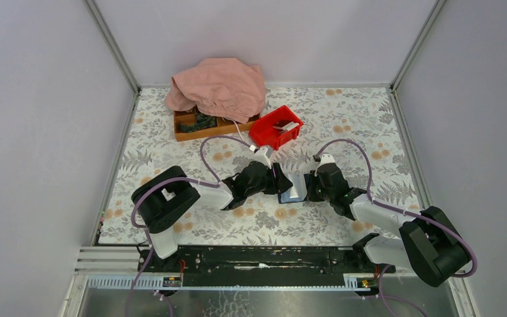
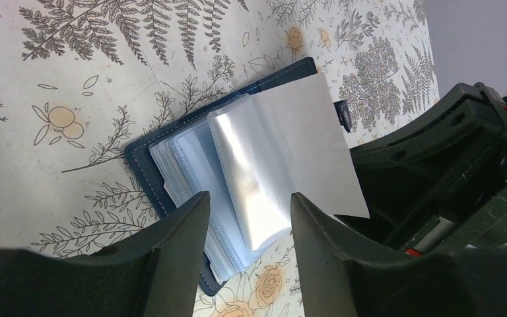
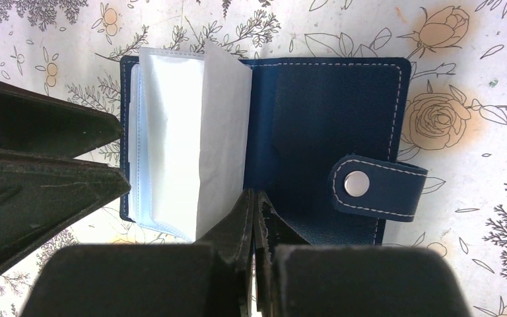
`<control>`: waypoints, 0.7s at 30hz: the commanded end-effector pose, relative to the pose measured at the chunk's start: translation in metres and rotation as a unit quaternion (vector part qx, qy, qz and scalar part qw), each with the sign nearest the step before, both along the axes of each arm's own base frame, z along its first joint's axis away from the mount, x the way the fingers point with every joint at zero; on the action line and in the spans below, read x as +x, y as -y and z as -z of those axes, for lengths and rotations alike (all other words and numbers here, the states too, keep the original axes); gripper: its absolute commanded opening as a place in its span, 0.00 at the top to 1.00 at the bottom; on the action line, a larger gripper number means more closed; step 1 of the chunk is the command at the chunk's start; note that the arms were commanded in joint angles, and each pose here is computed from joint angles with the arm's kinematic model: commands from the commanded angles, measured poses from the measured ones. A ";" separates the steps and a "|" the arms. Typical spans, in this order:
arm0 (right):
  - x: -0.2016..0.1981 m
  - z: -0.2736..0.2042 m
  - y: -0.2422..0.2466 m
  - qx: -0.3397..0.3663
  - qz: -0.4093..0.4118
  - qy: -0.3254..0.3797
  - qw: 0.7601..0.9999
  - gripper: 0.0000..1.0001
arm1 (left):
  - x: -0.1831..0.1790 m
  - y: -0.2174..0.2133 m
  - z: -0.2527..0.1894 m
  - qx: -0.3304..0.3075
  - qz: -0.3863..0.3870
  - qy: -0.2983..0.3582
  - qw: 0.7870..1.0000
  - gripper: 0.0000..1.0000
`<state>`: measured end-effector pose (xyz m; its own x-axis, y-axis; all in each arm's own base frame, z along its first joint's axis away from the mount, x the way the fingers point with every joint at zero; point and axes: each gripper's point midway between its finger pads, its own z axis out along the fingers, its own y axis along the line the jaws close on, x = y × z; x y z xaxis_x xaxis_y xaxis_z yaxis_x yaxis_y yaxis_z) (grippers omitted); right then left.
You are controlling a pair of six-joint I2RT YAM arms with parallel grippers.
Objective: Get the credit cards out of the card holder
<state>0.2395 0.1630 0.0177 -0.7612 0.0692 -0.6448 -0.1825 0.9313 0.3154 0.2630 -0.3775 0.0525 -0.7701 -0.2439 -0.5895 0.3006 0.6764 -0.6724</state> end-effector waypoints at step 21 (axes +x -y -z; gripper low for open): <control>0.015 -0.016 -0.006 0.012 0.006 0.026 1.000 0.99 | 0.002 0.002 0.015 0.012 0.005 -0.009 1.000 0.44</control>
<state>0.2396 0.1629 0.0177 -0.7610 0.0693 -0.6451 -0.1821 0.9315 0.3149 0.2608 -0.3744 0.0374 -0.7851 -0.2254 -0.5768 0.2825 0.6985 -0.6575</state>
